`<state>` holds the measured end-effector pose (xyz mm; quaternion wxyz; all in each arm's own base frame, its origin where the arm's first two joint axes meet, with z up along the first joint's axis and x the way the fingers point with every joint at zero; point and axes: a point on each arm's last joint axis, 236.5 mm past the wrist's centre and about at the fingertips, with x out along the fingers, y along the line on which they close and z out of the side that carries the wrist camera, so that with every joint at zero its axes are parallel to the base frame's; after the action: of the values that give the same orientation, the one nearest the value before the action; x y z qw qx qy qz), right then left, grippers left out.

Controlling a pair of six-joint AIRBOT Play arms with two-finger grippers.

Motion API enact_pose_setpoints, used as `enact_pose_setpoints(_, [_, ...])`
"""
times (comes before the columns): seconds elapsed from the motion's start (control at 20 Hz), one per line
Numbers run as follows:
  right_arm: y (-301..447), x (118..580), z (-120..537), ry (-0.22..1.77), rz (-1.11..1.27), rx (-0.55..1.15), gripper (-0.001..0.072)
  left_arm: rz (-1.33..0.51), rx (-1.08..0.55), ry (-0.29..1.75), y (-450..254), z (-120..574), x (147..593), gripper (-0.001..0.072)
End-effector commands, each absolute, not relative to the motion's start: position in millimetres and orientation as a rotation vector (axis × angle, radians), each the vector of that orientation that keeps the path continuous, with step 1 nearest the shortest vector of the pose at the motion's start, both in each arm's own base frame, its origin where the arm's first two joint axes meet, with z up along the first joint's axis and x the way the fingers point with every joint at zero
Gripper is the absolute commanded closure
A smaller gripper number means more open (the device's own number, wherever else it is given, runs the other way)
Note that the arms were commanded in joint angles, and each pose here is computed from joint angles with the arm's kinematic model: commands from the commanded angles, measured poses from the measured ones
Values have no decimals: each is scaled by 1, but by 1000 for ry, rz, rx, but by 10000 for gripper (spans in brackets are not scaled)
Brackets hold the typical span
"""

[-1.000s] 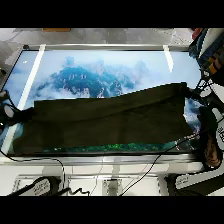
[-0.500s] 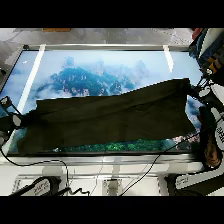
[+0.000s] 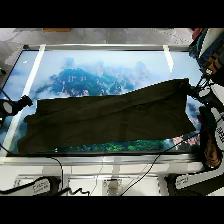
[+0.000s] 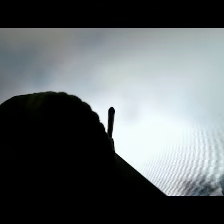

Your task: Fold the clothes and pants, and hang the long-sleeved shirts on hangers.

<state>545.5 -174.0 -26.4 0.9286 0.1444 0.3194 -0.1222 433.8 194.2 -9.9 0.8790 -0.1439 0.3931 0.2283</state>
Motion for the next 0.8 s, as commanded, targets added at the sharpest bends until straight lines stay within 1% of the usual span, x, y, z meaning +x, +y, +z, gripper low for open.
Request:
enact_pose_setpoints(0.0, [-172, 545, -28, 665, -244, 296, 676, 392, -285, 1028, 180, -44, 440, 4])
enact_pose_setpoints(0.15, [-172, 544, -28, 665, -243, 296, 676, 292, -365, 1060, 158, -67, 460, 4])
enact_pose_setpoints(0.3, [-171, 544, -29, 670, -240, 298, 676, 259, -382, 1083, 152, -87, 468, 7])
enact_pose_setpoints(0.4, [-170, 544, -29, 673, -239, 299, 676, 247, -357, 1066, 150, -92, 475, 22])
enact_pose_setpoints(0.45, [-170, 543, -29, 674, -238, 299, 676, 245, -341, 1040, 151, -91, 482, 83])
enact_pose_setpoints(0.5, [-170, 543, -30, 677, -237, 300, 676, 245, -324, 1009, 151, -89, 489, 109])
enact_pose_setpoints(0.55, [-169, 543, -30, 680, -235, 301, 676, 248, -315, 978, 152, -86, 496, 110])
enact_pose_setpoints(0.6, [-169, 542, -31, 682, -234, 301, 676, 249, -305, 950, 152, -84, 503, 126])
enact_pose_setpoints(0.65, [-168, 542, -31, 685, -232, 302, 676, 248, -297, 931, 151, -82, 508, 252])
enact_pose_setpoints(0.7, [-168, 542, -31, 685, -232, 301, 676, 247, -288, 907, 150, -78, 513, 400])
enact_pose_setpoints(0.75, [-168, 542, -31, 685, -232, 301, 676, 251, -280, 877, 151, -74, 519, 465])
